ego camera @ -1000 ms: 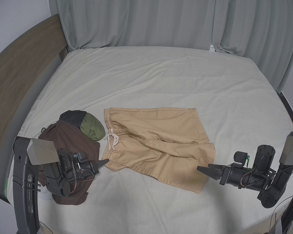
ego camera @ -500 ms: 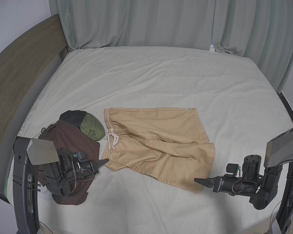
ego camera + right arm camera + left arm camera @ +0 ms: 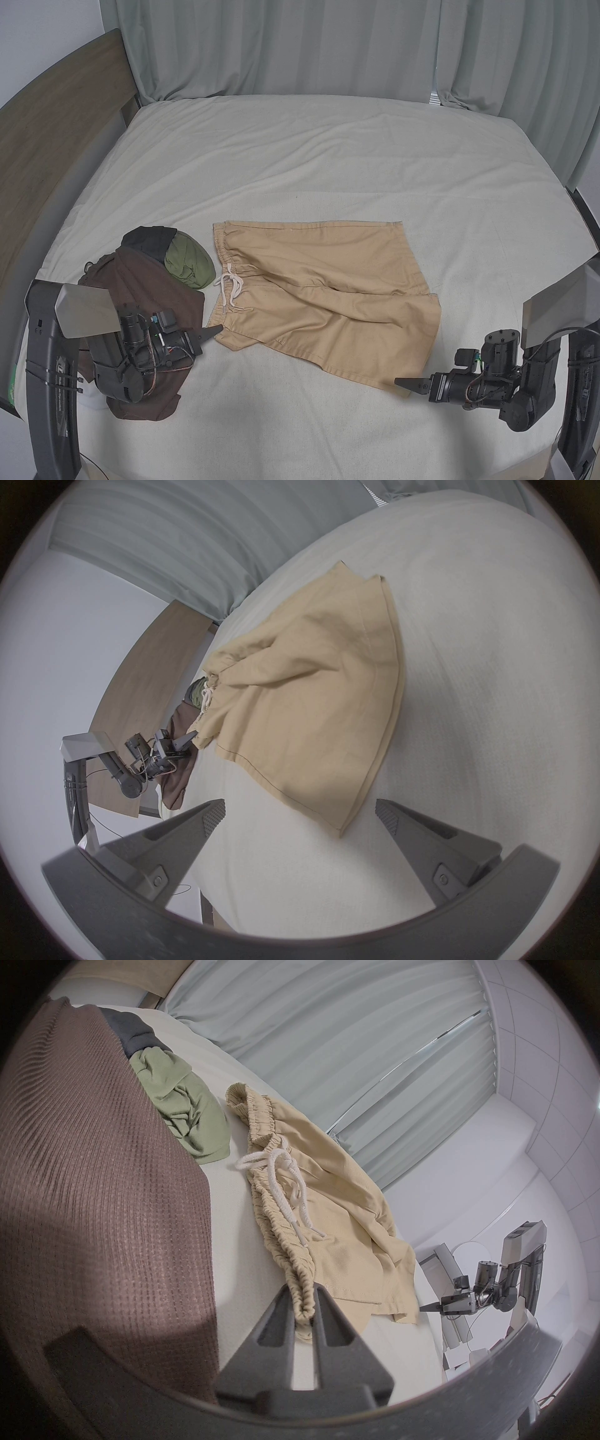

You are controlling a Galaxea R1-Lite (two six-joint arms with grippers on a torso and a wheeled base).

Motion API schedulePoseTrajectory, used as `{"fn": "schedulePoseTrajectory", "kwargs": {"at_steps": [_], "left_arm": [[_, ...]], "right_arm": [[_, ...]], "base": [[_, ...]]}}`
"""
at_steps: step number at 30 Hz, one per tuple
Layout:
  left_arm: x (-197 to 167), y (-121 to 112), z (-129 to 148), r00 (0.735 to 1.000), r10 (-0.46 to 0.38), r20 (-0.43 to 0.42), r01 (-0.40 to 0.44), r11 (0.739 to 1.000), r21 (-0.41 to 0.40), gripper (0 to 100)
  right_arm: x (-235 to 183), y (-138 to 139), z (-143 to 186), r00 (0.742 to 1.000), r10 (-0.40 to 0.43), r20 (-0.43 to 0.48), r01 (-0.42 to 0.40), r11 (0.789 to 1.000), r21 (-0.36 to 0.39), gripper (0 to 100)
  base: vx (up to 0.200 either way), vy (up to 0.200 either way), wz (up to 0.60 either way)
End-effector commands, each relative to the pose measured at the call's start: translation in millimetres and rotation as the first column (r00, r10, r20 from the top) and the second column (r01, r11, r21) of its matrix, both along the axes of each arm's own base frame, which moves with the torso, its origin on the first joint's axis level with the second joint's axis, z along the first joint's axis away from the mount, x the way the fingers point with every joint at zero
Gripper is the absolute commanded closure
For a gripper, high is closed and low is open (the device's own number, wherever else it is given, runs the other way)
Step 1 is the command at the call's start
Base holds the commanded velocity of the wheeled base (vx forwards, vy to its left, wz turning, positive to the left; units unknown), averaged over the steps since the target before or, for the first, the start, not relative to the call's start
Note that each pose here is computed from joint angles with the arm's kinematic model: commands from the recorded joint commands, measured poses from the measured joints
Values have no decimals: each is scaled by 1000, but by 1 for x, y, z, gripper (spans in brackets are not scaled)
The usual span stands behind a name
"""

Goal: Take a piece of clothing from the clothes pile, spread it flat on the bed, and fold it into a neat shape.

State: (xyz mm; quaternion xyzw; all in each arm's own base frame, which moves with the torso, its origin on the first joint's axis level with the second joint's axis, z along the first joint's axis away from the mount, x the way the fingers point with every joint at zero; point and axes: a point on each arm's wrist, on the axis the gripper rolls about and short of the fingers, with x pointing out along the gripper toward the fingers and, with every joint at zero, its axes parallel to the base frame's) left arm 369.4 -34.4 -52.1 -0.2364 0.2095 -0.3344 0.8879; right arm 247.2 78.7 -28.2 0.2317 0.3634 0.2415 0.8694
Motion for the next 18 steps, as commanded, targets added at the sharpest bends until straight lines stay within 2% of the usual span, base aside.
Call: {"fn": "schedulePoseTrajectory", "kwargs": {"at_steps": [1, 9, 18], "left_arm": [[0, 0, 1, 1000, 1, 3, -1, 1000, -1, 100], [2, 0, 1, 1000, 1, 6, -1, 1000, -1, 100], [2, 1, 1, 1000, 3, 10, -3, 1000, -1, 100]], "right_arm": [[4, 1, -15, 999, -4, -36, 3, 1000, -11, 0], [9, 3, -26, 998, -33, -47, 31, 999, -33, 0], [16, 15, -23, 997, -51, -66, 53, 998, 41, 0]], "base": [[0, 0, 0], [0, 0, 0], [0, 0, 0]]}}
